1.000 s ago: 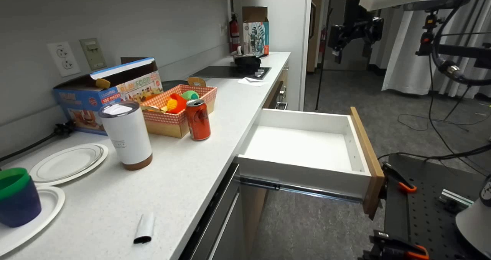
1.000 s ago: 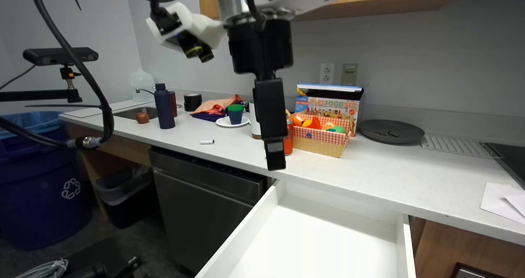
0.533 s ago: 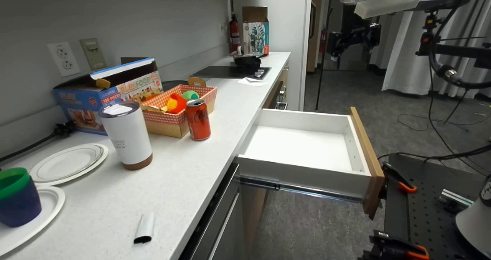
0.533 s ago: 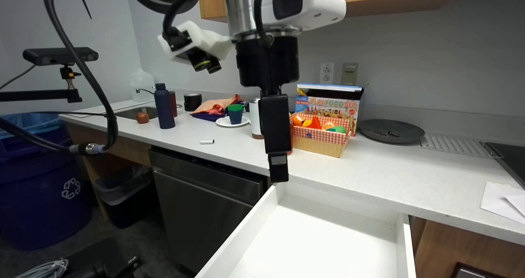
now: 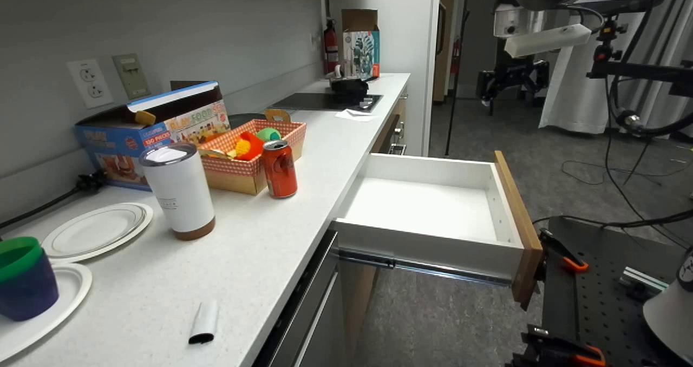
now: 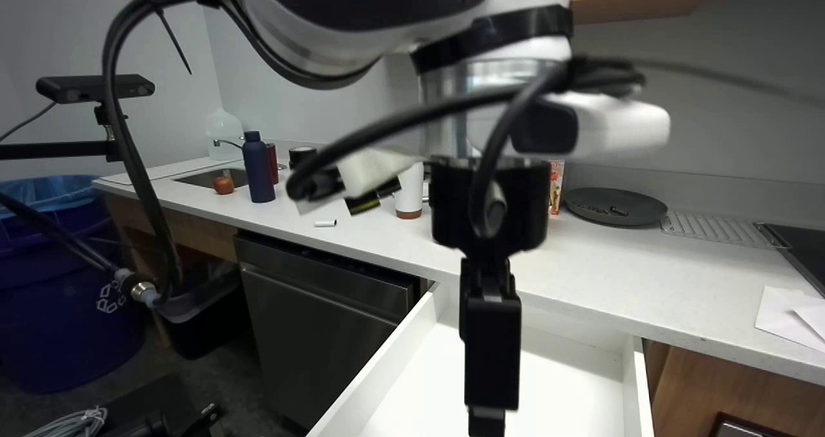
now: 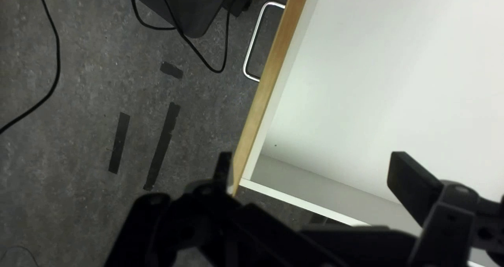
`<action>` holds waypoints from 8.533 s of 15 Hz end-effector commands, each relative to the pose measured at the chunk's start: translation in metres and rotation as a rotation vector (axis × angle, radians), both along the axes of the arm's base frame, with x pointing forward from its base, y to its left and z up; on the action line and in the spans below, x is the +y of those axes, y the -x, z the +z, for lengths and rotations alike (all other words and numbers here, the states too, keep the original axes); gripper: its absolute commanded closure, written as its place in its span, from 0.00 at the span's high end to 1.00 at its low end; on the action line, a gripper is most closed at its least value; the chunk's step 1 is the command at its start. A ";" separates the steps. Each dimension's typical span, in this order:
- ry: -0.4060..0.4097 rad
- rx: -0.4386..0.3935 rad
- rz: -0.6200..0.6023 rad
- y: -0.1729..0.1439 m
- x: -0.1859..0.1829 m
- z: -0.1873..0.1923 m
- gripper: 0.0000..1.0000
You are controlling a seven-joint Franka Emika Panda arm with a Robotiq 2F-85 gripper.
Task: Close the top drawer of the cabinet.
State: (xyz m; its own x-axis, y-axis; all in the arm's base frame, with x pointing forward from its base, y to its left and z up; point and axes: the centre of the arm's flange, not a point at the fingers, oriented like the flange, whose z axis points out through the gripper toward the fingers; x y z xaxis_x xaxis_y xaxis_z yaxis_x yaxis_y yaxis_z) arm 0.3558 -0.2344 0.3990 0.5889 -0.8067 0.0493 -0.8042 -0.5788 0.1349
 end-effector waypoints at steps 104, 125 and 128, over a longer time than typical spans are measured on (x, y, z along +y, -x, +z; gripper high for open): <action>-0.348 -0.238 -0.061 -0.185 0.023 -0.119 1.00; -0.138 -0.426 0.139 -0.037 0.100 -0.036 1.00; -0.139 -0.427 0.139 -0.034 0.101 -0.036 1.00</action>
